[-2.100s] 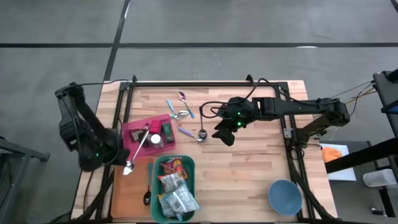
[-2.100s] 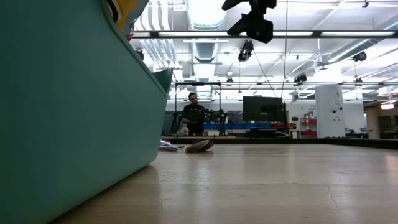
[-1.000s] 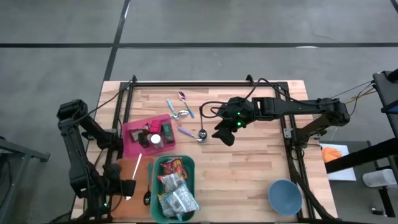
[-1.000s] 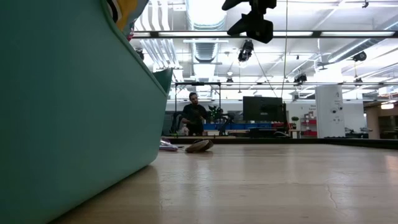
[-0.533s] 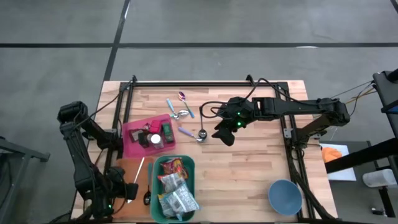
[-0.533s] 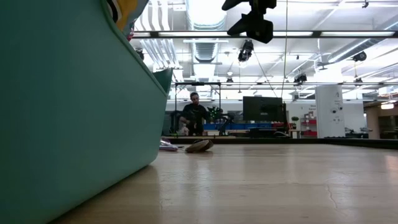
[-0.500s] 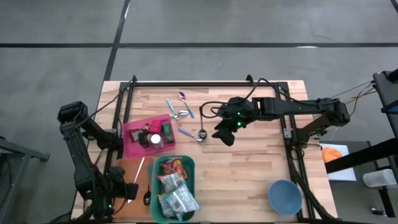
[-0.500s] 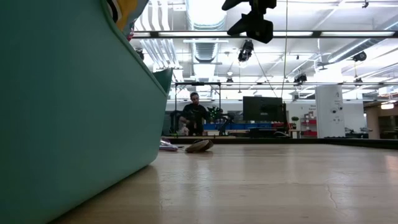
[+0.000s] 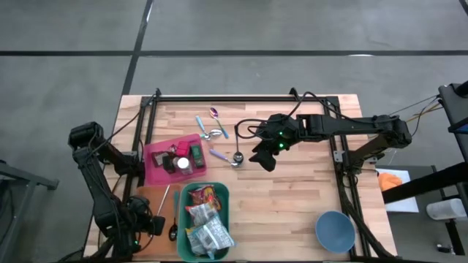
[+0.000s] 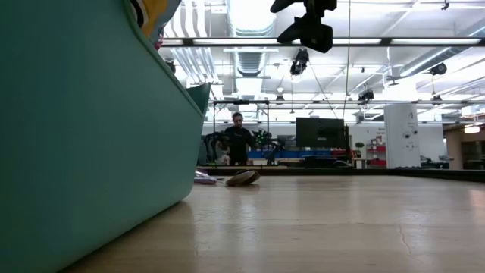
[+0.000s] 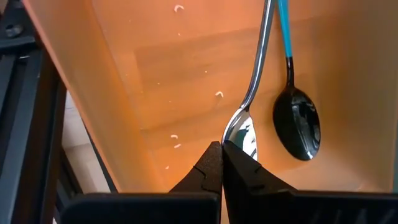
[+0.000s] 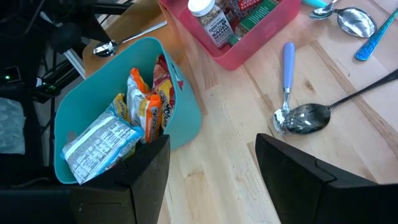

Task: Pick & Place Food Item
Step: Put the silver spoon into the orange bin

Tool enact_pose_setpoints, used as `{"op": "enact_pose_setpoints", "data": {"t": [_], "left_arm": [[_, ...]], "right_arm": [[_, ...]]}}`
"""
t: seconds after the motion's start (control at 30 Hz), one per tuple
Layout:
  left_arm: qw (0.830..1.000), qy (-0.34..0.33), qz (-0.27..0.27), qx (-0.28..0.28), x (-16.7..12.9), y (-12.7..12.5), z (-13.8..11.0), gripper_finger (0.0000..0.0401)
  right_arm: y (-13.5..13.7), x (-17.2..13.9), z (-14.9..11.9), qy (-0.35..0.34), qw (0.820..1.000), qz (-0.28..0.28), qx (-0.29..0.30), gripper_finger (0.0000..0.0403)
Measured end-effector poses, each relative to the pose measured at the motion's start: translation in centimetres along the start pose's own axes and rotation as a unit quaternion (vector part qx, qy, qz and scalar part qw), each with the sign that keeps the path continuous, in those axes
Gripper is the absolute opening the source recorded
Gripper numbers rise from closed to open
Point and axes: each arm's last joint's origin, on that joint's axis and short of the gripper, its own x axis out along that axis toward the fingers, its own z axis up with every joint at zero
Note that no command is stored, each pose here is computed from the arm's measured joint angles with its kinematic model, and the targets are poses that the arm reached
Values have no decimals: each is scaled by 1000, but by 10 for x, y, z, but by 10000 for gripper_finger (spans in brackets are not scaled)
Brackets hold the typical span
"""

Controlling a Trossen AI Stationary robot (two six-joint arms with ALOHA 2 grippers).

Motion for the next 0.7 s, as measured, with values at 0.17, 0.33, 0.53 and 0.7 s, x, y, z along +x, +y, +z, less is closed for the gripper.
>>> {"op": "enact_pose_setpoints", "data": {"t": [0.17, 0.33, 0.53, 0.7], "left_arm": [[999, 6, -8, 49, 2, -5, 0, 0], [997, -5, -14, 79, 5, -6, 2, 0], [997, -1, -12, 72, 11, -5, 5, 0], [995, 3, -12, 97, 17, -5, 6, 0]], "right_arm": [[0, 0, 0, 0, 1000, 0, 0, 233], [0, 0, 0, 0, 1000, 0, 0, 233], [0, 0, 0, 0, 1000, 0, 0, 233], [0, 0, 0, 0, 1000, 0, 0, 233]]}}
